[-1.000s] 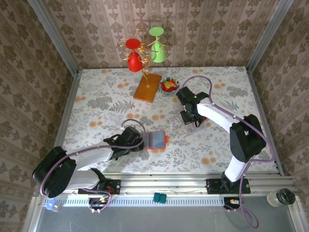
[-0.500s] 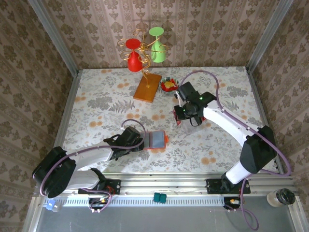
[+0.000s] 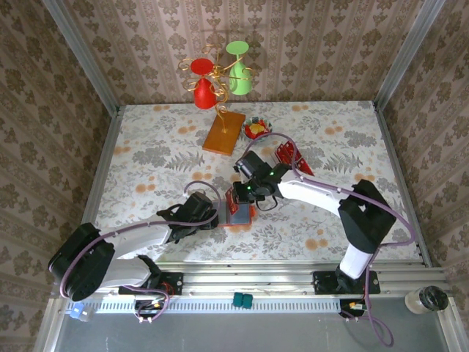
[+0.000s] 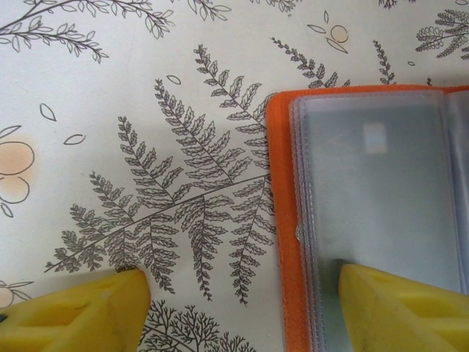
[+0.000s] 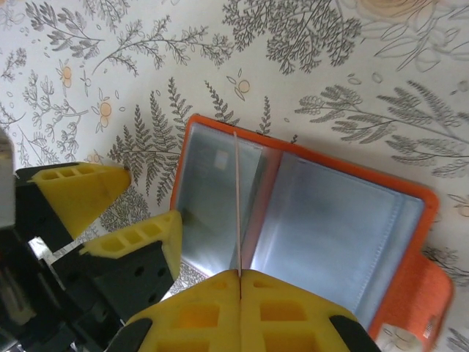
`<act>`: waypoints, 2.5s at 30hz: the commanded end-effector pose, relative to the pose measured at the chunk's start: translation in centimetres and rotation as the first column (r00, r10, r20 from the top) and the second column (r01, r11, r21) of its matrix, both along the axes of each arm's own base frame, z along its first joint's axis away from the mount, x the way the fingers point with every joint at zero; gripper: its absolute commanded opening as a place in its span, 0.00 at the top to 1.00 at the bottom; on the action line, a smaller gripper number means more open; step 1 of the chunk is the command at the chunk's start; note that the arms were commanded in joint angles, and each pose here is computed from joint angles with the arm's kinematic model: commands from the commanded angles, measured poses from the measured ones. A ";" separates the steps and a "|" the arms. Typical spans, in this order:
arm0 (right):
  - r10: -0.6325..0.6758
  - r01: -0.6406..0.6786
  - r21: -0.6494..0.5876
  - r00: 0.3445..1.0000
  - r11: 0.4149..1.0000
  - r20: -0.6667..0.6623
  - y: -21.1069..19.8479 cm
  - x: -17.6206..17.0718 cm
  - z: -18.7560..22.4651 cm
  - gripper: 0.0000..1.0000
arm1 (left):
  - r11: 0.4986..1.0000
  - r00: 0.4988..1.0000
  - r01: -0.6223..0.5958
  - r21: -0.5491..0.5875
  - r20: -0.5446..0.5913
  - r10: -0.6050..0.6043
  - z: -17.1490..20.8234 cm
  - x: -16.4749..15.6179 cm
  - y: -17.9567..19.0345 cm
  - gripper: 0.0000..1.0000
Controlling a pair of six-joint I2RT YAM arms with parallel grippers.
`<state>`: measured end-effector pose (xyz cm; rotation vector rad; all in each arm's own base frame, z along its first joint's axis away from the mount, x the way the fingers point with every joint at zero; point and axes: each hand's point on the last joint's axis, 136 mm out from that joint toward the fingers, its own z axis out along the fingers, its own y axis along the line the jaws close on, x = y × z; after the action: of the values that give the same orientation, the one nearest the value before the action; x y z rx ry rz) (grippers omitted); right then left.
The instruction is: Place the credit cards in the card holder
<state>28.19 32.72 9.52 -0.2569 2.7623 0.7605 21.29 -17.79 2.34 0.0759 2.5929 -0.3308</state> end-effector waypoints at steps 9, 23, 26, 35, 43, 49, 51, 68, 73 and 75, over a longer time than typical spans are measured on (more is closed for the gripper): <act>-0.019 0.021 0.036 0.997 0.999 -0.069 1.7 -0.5 -2.7 1.00 | 0.999 0.999 -0.009 0.033 -0.047 0.011 -1.1 -1.2 1.1 0.29; -0.026 0.024 -0.019 0.995 1.000 -0.100 1.4 -1.0 -5.6 1.00 | 1.000 1.000 -0.011 0.005 -0.014 0.012 0.6 -0.7 0.7 0.27; -0.026 0.024 -0.020 0.994 1.000 -0.102 1.3 -1.0 -5.7 1.00 | 1.000 1.000 -0.006 0.001 -0.017 0.006 0.5 -0.6 0.5 0.27; -0.024 0.022 -0.015 0.994 1.000 -0.107 1.5 -1.1 -5.7 1.00 | 1.000 0.999 0.002 0.022 -0.043 -0.001 -0.7 -0.9 0.6 0.27; -0.026 0.028 0.050 0.999 0.998 -0.048 1.9 -0.4 -2.3 1.00 | 1.000 0.998 -0.015 0.027 -0.052 0.016 -1.2 -1.5 1.3 0.28; -0.096 0.095 0.125 0.995 0.988 -0.001 0.9 0.4 0.0 1.00 | 1.000 0.999 -0.010 0.027 -0.051 0.012 -1.2 -1.5 1.2 0.28; -0.121 0.119 0.148 0.993 0.982 0.004 0.6 0.4 0.0 1.00 | 1.000 0.999 -0.009 0.030 -0.053 0.010 -1.2 -1.5 1.2 0.28; -0.288 0.259 0.355 0.957 0.898 0.032 -0.5 1.2 -0.9 1.00 | 0.998 0.998 0.005 0.055 -0.056 -0.002 -1.1 -1.7 1.2 0.28; -0.306 0.272 0.377 0.951 0.886 0.033 -0.5 1.5 -1.3 1.00 | 0.998 0.998 0.004 0.056 -0.058 -0.001 -1.2 -1.7 1.2 0.28; -0.311 0.277 0.377 0.950 0.884 0.031 -0.5 1.5 -1.5 1.00 | 0.998 0.998 0.005 0.060 -0.058 -0.001 -1.2 -1.7 1.2 0.28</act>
<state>28.63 32.30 7.61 0.1470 2.4877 1.1157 20.59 -17.19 2.20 0.0907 2.6068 -0.2970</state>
